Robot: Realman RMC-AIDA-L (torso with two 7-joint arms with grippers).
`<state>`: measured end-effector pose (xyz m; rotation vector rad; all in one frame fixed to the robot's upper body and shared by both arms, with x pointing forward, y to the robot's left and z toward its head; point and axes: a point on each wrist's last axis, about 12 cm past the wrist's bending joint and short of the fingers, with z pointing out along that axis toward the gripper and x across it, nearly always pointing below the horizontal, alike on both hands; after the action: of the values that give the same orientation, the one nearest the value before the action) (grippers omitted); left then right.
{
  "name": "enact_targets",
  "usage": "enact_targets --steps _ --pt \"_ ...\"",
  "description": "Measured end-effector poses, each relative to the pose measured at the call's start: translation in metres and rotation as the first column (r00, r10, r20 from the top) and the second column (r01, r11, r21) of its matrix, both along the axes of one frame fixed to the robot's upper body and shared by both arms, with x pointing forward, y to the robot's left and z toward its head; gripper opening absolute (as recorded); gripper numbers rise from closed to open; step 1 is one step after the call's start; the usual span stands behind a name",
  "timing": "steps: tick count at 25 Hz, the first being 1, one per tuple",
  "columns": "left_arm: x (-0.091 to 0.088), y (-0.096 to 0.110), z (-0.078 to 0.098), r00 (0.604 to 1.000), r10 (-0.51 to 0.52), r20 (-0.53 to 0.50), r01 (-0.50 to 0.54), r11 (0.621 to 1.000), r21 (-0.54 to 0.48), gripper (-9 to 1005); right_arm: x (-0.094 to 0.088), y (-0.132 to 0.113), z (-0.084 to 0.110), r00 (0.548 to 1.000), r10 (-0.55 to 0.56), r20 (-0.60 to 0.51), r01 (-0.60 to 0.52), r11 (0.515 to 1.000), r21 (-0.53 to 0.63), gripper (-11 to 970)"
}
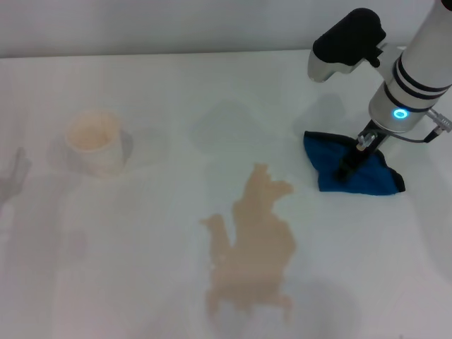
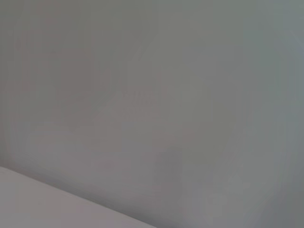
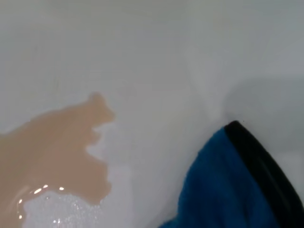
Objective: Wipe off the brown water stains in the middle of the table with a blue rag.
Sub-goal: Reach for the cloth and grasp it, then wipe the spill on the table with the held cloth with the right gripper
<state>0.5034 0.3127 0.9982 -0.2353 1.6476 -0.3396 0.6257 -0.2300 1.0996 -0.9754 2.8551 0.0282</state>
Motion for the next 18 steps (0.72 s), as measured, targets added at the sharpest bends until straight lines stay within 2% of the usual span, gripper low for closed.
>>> enact_targets --steps 5,10,13,18 --pt "-0.001 0.001 0.000 1.000 0.002 -0.002 -0.002 1.000 0.001 892 -0.001 0.001 0.000 1.000 0.000 -0.009 0.000 1.000 0.004 482" --pt "-0.002 0.001 -0.001 1.000 0.004 -0.003 -0.004 1.000 0.001 892 -0.001 0.001 -0.001 1.000 -0.004 -0.012 0.004 1.000 0.006 234" --pt "-0.002 0.002 -0.001 1.000 0.005 -0.004 -0.005 1.000 0.001 892 -0.002 0.001 -0.001 1.000 -0.005 -0.011 0.005 1.000 0.013 172" --pt "-0.002 0.002 -0.001 1.000 0.005 -0.004 -0.005 1.000 0.001 891 -0.004 0.010 -0.001 1.000 0.024 -0.019 -0.022 0.996 0.085 170"
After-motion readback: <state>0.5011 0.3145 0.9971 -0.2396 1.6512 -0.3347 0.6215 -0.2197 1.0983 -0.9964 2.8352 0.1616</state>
